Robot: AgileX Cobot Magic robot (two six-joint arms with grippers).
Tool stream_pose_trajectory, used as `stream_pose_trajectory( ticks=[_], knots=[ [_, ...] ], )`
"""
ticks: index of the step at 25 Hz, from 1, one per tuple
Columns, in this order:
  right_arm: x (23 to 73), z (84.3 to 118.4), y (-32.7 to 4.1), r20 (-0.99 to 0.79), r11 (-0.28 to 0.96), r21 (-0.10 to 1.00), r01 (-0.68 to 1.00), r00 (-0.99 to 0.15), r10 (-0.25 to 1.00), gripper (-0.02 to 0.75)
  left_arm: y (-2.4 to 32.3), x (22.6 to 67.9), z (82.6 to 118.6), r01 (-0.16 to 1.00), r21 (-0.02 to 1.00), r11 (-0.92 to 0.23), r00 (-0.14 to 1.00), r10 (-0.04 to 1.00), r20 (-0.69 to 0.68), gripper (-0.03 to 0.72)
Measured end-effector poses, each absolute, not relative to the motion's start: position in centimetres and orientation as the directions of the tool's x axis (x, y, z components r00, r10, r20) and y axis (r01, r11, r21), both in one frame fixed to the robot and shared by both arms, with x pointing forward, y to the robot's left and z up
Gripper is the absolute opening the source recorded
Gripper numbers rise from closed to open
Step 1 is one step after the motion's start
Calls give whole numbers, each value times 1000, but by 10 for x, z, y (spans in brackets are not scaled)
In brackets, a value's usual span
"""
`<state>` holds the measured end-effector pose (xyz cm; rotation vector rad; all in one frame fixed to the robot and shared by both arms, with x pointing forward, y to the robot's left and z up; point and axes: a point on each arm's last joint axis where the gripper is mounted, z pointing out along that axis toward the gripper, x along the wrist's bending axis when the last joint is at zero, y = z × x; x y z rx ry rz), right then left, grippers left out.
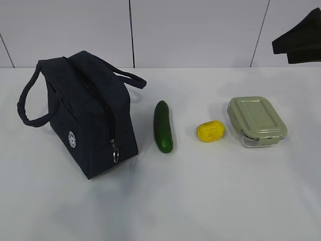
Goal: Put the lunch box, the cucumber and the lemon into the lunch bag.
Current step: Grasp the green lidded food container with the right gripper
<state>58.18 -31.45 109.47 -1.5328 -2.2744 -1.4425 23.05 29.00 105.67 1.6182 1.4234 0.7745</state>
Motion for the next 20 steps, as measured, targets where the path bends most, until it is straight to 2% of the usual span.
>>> stream_pose_trajectory(
  ticks=[8, 20],
  knots=[
    [602, 1069, -320, 524, 80, 623, 778, -491, 696, 588, 290, 231, 1057, 474, 880, -18, 169, 983, -71, 241],
    [627, 1071, -335, 489, 82, 645, 760, -493, 719, 588, 290, 231, 1057, 474, 880, -18, 169, 983, -71, 241]
  ],
)
